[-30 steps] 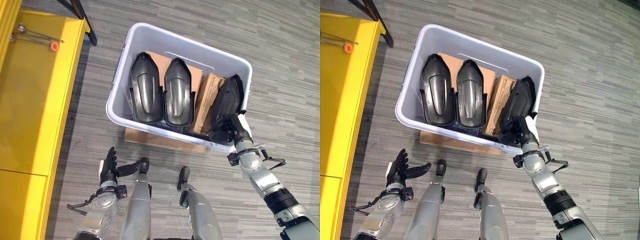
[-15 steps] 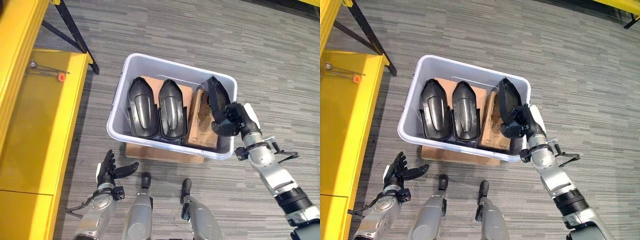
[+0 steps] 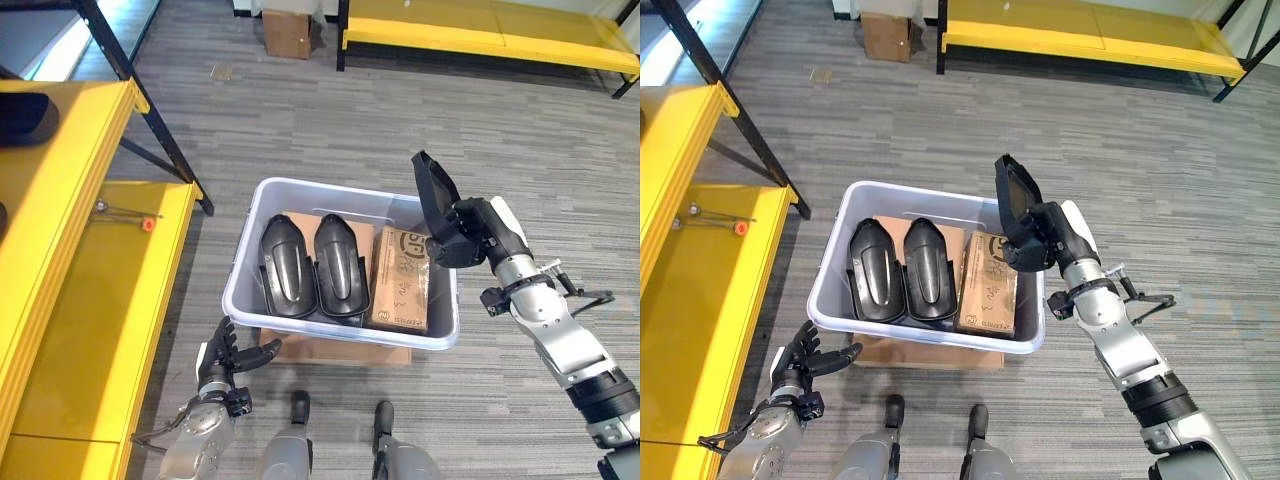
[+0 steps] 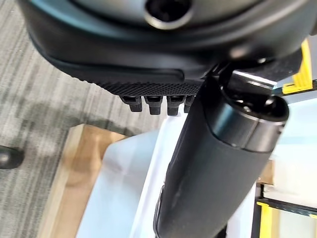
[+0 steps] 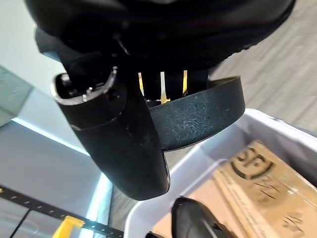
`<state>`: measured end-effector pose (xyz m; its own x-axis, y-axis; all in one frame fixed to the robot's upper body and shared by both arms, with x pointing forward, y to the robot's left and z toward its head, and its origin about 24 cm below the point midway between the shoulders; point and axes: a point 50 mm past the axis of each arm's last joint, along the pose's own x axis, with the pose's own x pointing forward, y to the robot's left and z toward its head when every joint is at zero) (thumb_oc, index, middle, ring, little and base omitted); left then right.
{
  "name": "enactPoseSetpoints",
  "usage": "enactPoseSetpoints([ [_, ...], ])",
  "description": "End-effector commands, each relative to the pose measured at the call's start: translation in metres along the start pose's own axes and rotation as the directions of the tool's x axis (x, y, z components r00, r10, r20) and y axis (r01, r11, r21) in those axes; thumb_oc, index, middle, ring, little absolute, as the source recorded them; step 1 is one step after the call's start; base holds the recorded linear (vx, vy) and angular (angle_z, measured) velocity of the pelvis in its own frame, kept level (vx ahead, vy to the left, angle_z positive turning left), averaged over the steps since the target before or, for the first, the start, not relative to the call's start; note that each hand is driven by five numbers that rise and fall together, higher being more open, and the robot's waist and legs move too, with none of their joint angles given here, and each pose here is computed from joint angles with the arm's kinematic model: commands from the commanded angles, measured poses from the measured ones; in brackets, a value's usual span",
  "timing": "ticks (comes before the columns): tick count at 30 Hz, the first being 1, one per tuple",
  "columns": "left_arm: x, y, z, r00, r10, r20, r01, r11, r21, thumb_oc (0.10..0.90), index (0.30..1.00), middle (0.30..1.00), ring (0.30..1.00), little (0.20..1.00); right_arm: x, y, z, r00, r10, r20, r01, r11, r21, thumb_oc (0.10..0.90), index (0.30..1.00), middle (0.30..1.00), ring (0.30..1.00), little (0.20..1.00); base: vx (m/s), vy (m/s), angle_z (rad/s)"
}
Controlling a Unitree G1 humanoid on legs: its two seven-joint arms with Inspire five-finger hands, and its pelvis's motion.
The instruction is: Move parts from the plastic box to the shelf.
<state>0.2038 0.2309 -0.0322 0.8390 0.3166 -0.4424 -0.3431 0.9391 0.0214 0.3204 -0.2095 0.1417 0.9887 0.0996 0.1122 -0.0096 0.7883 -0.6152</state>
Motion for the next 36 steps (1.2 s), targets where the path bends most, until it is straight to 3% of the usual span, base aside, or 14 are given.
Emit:
enactPoseSetpoints([
  [1,-0.006,0.001,0.004,0.998,-0.02,0.054,0.019,1.0,0.014,0.9,1.0,1.0,1.0,1.0,0.015,-0.021,0.065,0.957,-0.047,0.285,0.055,0.998,-0.023,0.4,0.3,0.3,0.3,0.3,0.01,-0.014,-0.14],
  [21,-0.007,0.003,0.021,0.991,-0.017,0.132,0.015,1.0,0.019,0.9,1.0,1.0,1.0,1.0,0.046,0.003,0.141,0.882,0.05,0.469,-0.001,0.995,-0.104,0.4,0.3,0.3,0.3,0.3,0.01,-0.043,0.03],
  [27,-0.014,0.004,-0.002,0.999,0.033,0.039,-0.026,0.988,-0.153,0.9,1.0,1.0,1.0,1.0,0.042,-0.001,0.162,0.836,0.079,0.544,-0.009,0.991,-0.13,0.4,0.3,0.3,0.3,0.3,-0.16,-0.353,0.44],
  [30,-0.011,-0.014,0.006,0.994,-0.072,0.078,0.082,0.988,-0.129,0.9,1.0,1.0,1.0,1.0,0.035,-0.022,0.116,0.892,-0.044,0.451,0.101,0.989,-0.104,0.4,0.3,0.3,0.3,0.3,-0.3,-0.346,2.26],
  [36,-0.013,-0.027,0.013,0.987,-0.12,0.108,0.135,0.981,-0.14,0.9,1.0,1.0,1.0,1.0,0.032,-0.024,0.098,0.912,-0.091,0.4,0.135,0.987,-0.083,0.4,0.3,0.3,0.3,0.3,-0.14,-0.037,1.81],
])
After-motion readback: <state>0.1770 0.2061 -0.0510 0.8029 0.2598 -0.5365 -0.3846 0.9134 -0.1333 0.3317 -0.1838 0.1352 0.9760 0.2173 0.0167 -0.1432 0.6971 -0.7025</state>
